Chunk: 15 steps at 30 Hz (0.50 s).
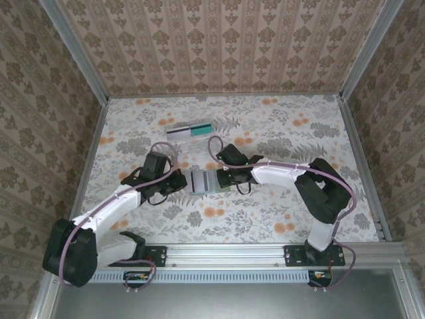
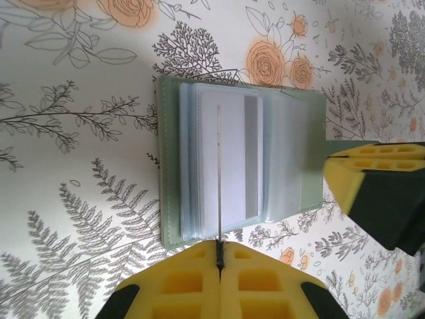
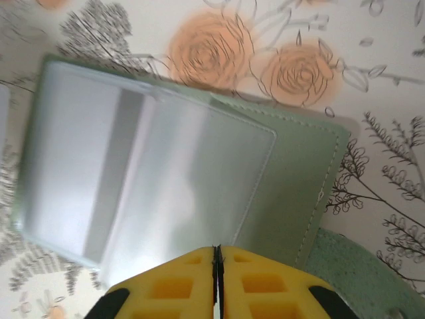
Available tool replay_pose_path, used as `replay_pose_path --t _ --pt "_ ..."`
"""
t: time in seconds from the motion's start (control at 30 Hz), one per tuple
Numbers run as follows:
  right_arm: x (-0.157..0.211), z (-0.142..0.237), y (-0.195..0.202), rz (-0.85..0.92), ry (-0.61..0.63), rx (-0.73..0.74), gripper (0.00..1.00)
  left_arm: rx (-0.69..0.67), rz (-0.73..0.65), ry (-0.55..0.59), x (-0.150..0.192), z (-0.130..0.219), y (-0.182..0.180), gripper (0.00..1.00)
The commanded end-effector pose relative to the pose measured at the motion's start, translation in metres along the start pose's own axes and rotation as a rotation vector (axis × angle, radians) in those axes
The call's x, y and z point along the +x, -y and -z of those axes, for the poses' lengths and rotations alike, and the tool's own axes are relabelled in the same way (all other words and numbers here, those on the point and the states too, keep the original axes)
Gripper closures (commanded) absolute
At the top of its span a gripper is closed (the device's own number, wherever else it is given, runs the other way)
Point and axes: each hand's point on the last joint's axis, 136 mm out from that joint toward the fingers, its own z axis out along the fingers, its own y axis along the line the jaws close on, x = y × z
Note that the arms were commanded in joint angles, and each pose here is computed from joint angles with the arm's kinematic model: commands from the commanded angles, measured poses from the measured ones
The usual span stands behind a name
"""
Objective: Take the credit cards out of the card holder
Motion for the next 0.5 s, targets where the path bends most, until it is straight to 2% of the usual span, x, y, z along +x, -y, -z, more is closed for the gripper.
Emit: replay_pose_path --t 0.0,0.1,0.17,0.27,0.4,0.47 --pt "-0.015 0.031 -0.004 0.033 0.061 -0.002 0.79 -0.047 -0.067 0.036 -0.014 0.02 0.005 1.0" --pt "-0.023 0.053 -0.006 0.044 0.12 -0.011 0.71 -0.068 -0.107 0.053 -0.022 0.031 0.01 1.0" --pt "-0.029 0.071 -0.006 0.046 0.17 -0.014 0.61 -0.082 -0.134 0.074 -0.029 0.039 0.014 1.0" --pt "-0.033 0.096 -0.003 0.041 0.246 -0.013 0.51 -0.117 -0.182 0.113 -0.042 0.052 0.019 1.0" --pt "-0.035 0.128 0.006 0.016 0.365 -0.018 0.24 -0.174 -0.276 0.179 -0.064 0.071 0.028 1.0" --pt "-0.034 0.142 0.015 -0.008 0.433 -0.018 0.06 -0.215 -0.328 0.211 -0.077 0.082 0.033 1.0"
